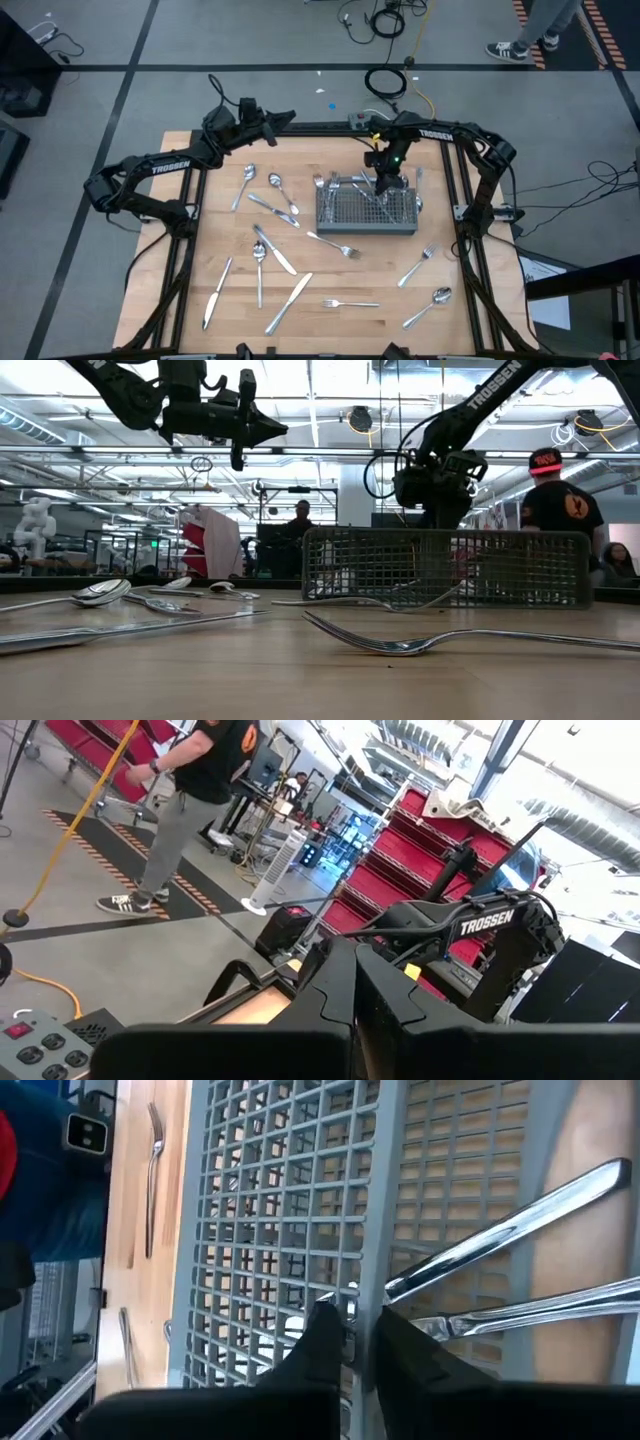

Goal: Sort silverware
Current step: Adjust the position of the silverware organizer

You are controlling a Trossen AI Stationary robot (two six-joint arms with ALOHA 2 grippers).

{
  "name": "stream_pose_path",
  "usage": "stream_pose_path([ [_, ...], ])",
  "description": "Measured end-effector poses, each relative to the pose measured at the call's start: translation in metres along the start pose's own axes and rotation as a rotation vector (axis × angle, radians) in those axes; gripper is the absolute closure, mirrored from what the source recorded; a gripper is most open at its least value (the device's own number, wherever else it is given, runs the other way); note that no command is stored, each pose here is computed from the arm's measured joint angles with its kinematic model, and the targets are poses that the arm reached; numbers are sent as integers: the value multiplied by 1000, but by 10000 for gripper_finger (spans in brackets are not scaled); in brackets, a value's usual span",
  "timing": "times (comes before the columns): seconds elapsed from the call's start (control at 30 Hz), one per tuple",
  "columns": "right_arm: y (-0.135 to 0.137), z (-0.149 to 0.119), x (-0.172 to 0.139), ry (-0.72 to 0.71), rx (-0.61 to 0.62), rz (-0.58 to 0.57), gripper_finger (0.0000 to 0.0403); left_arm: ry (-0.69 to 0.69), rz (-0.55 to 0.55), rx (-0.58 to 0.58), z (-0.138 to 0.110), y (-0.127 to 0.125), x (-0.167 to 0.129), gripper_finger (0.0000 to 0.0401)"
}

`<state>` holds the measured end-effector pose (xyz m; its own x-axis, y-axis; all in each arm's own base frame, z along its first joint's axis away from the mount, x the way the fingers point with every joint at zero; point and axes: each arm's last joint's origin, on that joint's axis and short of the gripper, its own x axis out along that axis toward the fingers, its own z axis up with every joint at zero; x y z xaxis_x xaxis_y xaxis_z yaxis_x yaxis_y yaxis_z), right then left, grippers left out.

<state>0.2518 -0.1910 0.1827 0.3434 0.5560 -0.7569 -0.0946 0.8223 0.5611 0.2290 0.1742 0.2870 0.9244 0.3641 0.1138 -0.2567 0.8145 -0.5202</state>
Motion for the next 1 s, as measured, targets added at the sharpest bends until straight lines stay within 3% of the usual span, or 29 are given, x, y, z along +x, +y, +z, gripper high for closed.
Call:
stream_pose_path([
  [0.3, 9, 7, 10, 79, -37, -65, 387, 0, 1, 0, 0, 0, 0, 393],
  [0.7, 37, 22, -7, 64, -92, -339, 387, -1, 2, 25, 0, 0, 0, 393],
  [1.0, 52, 33, -6, 53, -135, -448, 387, -1, 1, 16, 0, 0, 0, 393],
])
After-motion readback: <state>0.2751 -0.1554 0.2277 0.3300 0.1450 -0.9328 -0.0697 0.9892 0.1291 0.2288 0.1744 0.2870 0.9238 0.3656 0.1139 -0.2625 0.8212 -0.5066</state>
